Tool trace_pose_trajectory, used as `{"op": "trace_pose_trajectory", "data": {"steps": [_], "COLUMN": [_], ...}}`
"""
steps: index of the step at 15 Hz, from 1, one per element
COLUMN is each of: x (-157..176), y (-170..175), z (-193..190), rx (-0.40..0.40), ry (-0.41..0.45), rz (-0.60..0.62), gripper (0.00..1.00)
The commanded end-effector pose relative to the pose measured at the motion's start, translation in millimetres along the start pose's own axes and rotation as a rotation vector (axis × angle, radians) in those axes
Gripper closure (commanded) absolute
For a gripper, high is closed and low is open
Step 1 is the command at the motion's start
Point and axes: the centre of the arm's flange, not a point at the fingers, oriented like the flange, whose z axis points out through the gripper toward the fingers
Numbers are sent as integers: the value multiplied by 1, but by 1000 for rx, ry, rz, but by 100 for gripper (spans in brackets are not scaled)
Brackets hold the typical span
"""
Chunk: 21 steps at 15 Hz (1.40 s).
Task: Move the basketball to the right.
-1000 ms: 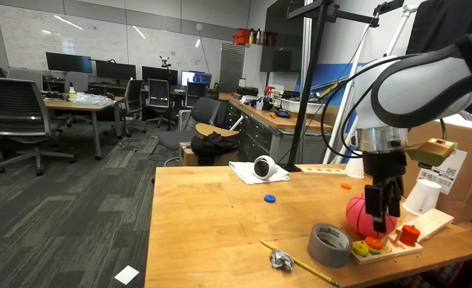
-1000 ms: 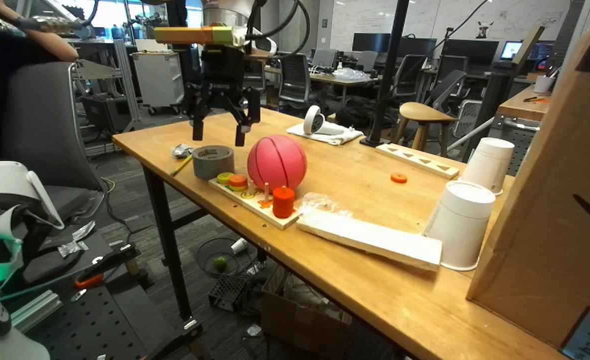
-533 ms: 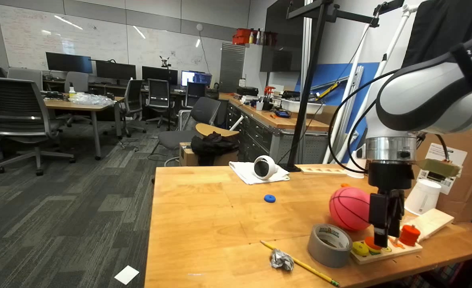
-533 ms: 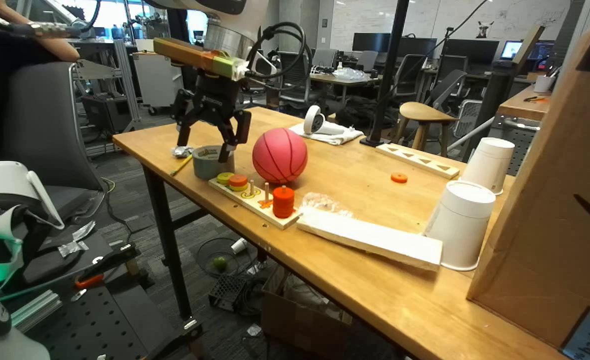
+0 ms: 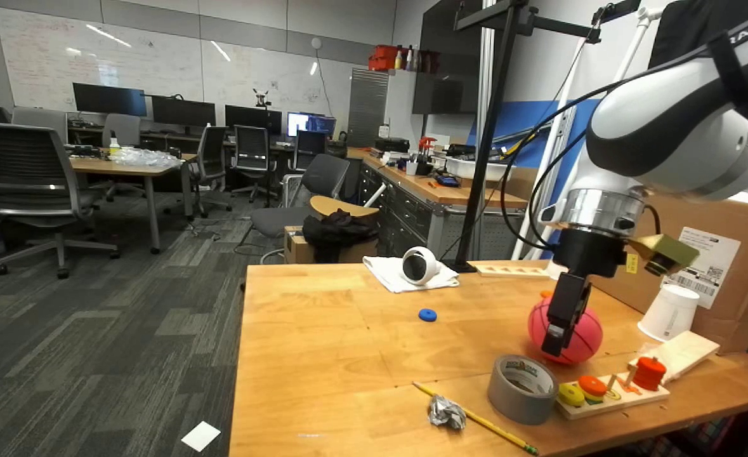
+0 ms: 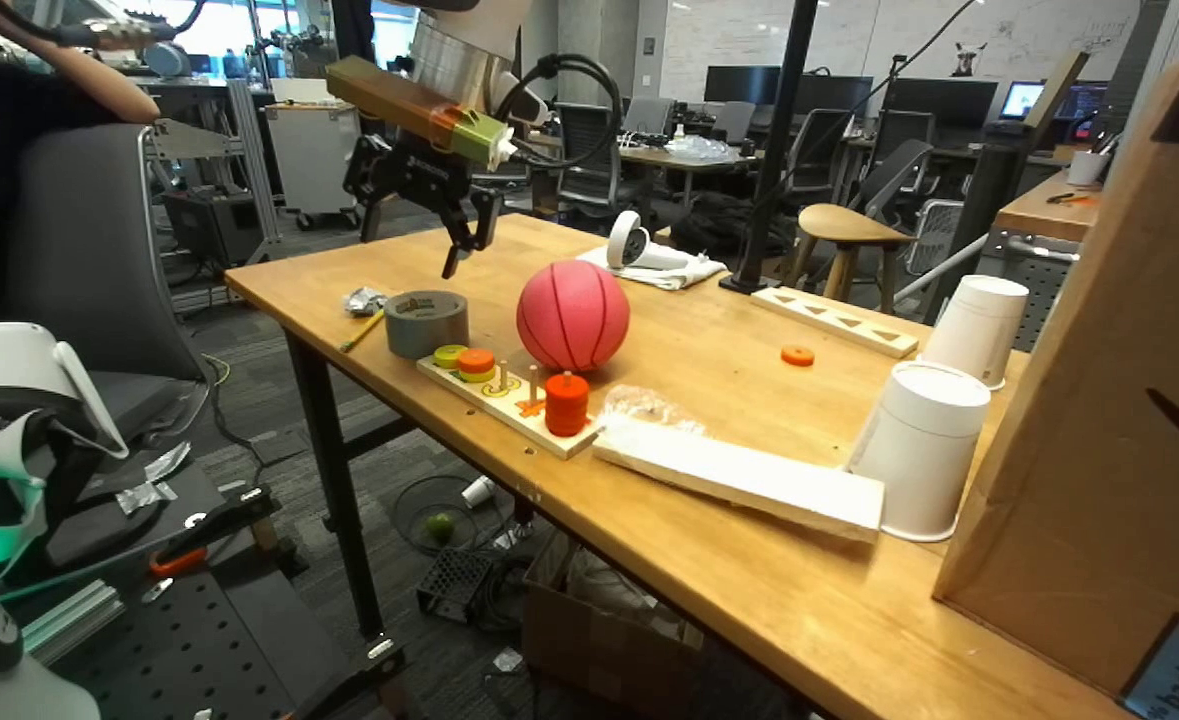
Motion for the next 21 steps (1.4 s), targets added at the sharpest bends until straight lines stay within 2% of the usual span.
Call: {"op": "trace_pose_trajectory", "data": {"steps": [1,5,7,9,11,14,17,19,20,21], "x": [6,4,6,15,33,59,83,90,91,89], "y": [2,17,30,48,56,34,-7,-22,-27,-33], "z": [5,14,13,-1,-37,-104,-161,-161,-158,-150], "rx": [50,31,-13,-113,-252,-429,-587,-685,-692,-649], "ry": [25,-41,-95,-143,-173,-182,-151,-101,-91,-84], "rz": [-56,-41,-40,-57,-116,-206,-303,-348,-331,-298], "gripper": [0,0,0,0,0,0,0,0,0,0]}}
